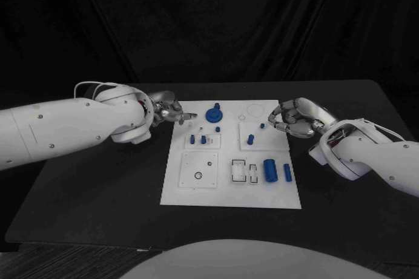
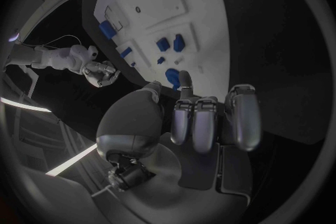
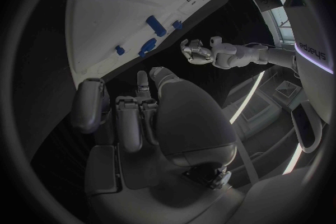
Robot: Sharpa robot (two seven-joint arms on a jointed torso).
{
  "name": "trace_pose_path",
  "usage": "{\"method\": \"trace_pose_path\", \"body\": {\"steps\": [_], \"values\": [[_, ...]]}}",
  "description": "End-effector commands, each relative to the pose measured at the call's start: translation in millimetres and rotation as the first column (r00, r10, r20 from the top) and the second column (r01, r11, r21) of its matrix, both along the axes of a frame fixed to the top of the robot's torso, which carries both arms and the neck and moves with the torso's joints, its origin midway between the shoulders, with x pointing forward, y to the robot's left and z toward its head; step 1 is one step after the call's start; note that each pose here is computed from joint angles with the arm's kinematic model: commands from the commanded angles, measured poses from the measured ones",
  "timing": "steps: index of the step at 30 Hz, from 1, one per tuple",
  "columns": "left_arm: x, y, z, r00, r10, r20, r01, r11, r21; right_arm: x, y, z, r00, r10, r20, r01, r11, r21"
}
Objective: Assemble the parts on the task board
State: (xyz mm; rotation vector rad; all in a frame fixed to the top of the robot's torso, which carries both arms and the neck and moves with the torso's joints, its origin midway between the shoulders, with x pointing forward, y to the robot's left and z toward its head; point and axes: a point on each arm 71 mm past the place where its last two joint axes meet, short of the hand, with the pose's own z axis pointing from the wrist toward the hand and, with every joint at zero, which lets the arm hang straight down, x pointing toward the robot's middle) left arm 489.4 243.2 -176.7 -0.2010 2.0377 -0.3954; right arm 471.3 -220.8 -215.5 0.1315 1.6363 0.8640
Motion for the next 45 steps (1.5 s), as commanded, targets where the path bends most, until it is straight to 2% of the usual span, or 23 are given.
{"method": "trace_pose_path", "body": {"steps": [1, 2, 4, 7, 9, 12, 16, 20, 27, 33, 45], "values": [[10.8, -2.0, 16.1, 0.997, -0.011, -0.072, 0.005, 0.997, -0.075, -0.1, 0.2, -2.1, 1.0, -0.01, -0.016, 0.01, 1.0, -0.007], [13.1, -2.2, 18.0, 0.995, -0.016, -0.1, 0.008, 0.997, -0.076, -0.1, 0.5, -2.1, 1.0, -0.009, -0.016, 0.009, 1.0, -0.006], [18.6, -3.1, 20.3, 0.979, -0.041, -0.197, 0.029, 0.998, -0.06, -0.3, 1.8, -1.9, 1.0, -0.007, -0.015, 0.007, 1.0, -0.005], [25.0, -5.4, 19.5, 0.941, -0.071, -0.331, 0.073, 0.997, -0.008, -1.1, 3.4, -1.5, 1.0, -0.004, -0.014, 0.004, 1.0, -0.002], [29.1, -7.4, 18.1, 0.91, -0.083, -0.407, 0.105, 0.994, 0.032, -1.8, 4.3, -1.2, 1.0, -0.001, -0.014, 0.001, 1.0, 0.0], [34.2, -10.2, 17.0, 0.877, -0.085, -0.472, 0.135, 0.988, 0.073, -2.9, 5.0, -0.8, 1.0, 0.001, -0.014, -0.001, 1.0, 0.002], [42.1, -13.7, 16.4, 0.855, -0.075, -0.513, 0.151, 0.983, 0.107, -4.1, 5.3, -0.5, 1.0, 0.004, -0.016, -0.004, 1.0, 0.003], [48.8, -16.2, 16.1, 0.849, -0.064, -0.524, 0.149, 0.981, 0.121, -4.4, 6.0, -0.5, 1.0, 0.006, -0.017, -0.006, 1.0, 0.004], [56.3, -20.5, 13.5, 0.848, -0.049, -0.528, 0.14, 0.981, 0.132, -4.6, 7.6, -0.6, 1.0, 0.011, -0.018, -0.011, 1.0, 0.005], [57.4, -24.2, 5.8, 0.844, -0.05, -0.533, 0.138, 0.982, 0.126, -4.8, 7.6, -0.6, 1.0, 0.011, -0.019, -0.011, 1.0, 0.004], [58.5, -33.6, -7.9, 0.852, -0.063, -0.519, 0.128, 0.988, 0.09, -4.8, 7.2, -0.7, 1.0, 0.011, -0.021, -0.011, 1.0, 0.004]]}}
